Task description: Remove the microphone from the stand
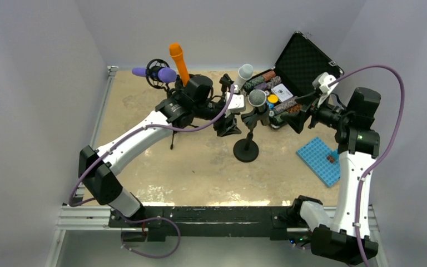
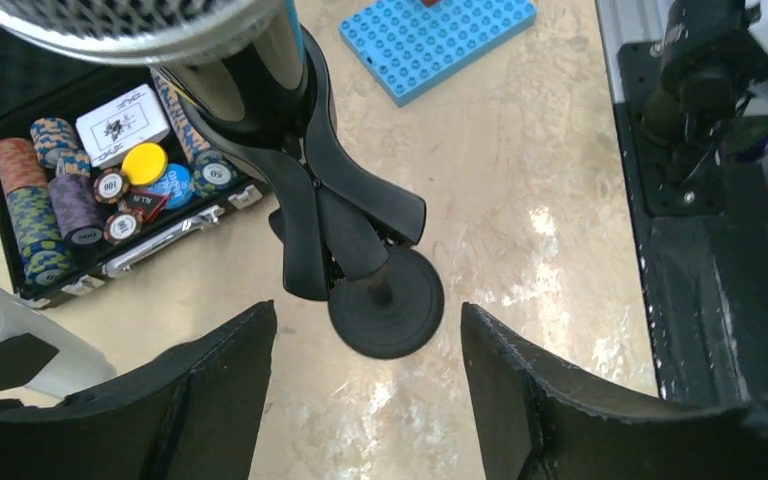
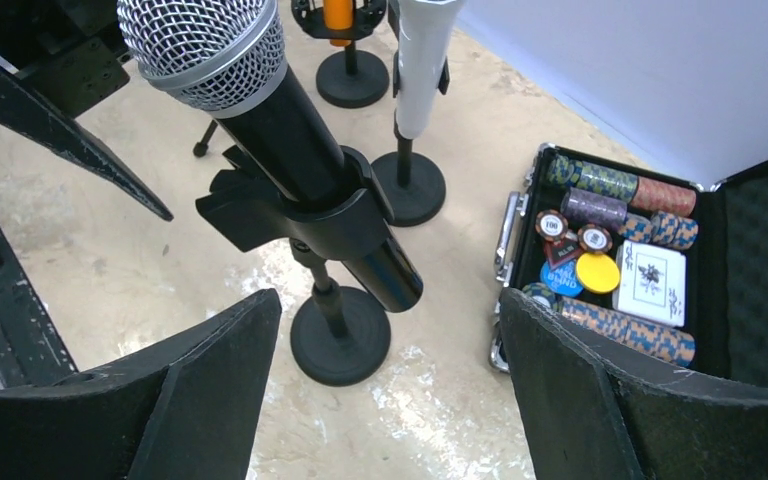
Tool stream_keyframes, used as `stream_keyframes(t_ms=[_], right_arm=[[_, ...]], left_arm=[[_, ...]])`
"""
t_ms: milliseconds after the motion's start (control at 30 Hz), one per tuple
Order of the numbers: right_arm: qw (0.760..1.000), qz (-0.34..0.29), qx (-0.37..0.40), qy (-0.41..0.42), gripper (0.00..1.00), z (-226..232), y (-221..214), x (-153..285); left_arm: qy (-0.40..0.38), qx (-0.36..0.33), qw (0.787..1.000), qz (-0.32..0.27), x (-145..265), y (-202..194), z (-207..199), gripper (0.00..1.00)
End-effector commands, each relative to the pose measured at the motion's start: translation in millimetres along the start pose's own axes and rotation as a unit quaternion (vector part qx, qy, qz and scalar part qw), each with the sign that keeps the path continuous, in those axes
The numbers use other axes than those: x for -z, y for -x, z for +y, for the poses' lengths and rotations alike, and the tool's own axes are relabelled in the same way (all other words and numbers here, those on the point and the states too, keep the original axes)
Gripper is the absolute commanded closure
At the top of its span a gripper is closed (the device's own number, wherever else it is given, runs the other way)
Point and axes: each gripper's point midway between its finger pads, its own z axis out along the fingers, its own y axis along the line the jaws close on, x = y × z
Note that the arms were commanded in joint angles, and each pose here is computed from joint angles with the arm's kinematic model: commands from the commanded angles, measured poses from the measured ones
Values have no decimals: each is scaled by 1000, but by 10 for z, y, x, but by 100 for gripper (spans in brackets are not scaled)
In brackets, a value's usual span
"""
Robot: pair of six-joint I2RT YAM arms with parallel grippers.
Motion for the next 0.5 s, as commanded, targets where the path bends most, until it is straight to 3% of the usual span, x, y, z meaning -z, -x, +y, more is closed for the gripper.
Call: stream_keyframes(t_ms=[0,67,133,300,467], right_arm=[[998,-10,48,27,16,72,39,-6],[999,-5,43,21,16,54,-3,-8],[999,-4,27,16,16,35,-27,-21],[1000,-13,7,11,16,23,13,-32],[1000,-18,14,3,16,30,67,-6]], left_arm=[[49,-4,996,-73,2,378,27,18],[122,6,988,-94,-41,465,104,4],[153,29,983,-99,-124,532,120,0],[221,71,970,-79,-250,499,366,5],[206,81,973,-72,-323,406,314,15]])
